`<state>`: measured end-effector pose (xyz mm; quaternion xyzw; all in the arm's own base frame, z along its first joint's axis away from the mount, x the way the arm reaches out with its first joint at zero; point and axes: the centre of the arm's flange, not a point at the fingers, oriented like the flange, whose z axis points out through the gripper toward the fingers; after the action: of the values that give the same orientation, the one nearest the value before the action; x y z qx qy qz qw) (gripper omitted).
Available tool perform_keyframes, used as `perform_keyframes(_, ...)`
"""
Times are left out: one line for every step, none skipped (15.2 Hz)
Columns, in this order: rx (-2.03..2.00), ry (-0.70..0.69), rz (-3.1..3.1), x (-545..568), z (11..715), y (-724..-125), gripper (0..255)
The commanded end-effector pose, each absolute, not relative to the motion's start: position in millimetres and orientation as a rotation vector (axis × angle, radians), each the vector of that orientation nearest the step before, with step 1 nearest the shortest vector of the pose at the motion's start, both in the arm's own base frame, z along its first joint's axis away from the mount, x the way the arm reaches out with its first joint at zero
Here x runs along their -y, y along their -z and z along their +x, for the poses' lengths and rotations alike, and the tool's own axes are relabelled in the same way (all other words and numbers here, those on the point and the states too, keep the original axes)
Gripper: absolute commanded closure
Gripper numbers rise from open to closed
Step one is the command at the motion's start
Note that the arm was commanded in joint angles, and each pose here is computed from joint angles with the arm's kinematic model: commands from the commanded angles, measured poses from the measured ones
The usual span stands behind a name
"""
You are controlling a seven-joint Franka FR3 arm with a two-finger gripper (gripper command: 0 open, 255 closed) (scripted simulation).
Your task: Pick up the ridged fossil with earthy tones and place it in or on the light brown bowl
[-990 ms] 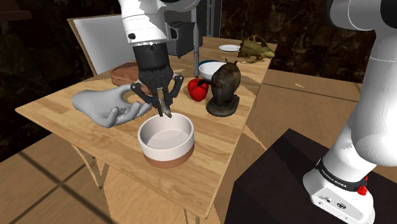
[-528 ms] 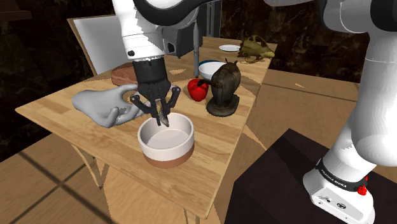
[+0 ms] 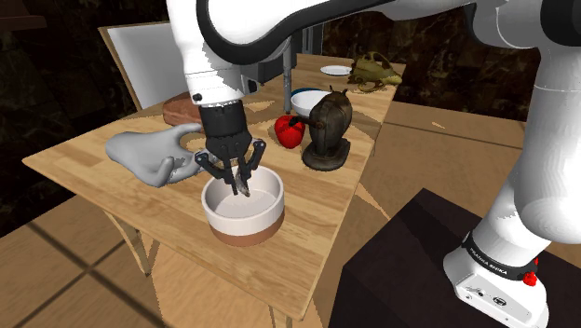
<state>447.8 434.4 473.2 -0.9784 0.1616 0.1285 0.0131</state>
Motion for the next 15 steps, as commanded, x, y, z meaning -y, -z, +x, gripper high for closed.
perform_keyframes(-0.503,-0.4,-3.048,-434.6,447.8,-472.7,255)
perform_keyframes(-0.503,-0.4,-3.048,-434.6,447.8,-472.7,255)
perform_keyframes(-0.503,-0.4,-3.048,-434.6,447.8,-472.7,255)
perform_keyframes(-0.503,-0.4,-3.048,-434.6,447.8,-472.8,255)
perform_keyframes(-0.503,-0.4,-3.048,-434.6,447.8,-472.8,0)
perform_keyframes(-0.503,-0.4,-3.048,-434.6,447.8,-472.8,0)
perform_keyframes(-0.503,-0.4,-3.048,-434.6,447.8,-472.8,0)
perform_keyframes(-0.503,-0.4,-3.048,-434.6,447.8,-472.8,0)
perform_keyframes(-0.503,-0.4,-3.048,-434.6,447.8,-472.8,0)
perform_keyframes(-0.503,-0.4,-3.048,-434.6,447.8,-472.8,0)
perform_keyframes(-0.503,-0.4,-3.048,-433.7,451.0,-485.5,0)
perform_keyframes(-0.503,-0.4,-3.048,-432.8,454.3,-498.3,0)
perform_keyframes(-0.503,-0.4,-3.048,-431.9,457.6,-511.0,0)
perform_keyframes(-0.503,-0.4,-3.048,-431.2,460.1,-521.1,0)
perform_keyframes(-0.503,-0.4,-3.048,-431.2,460.1,-521.1,0)
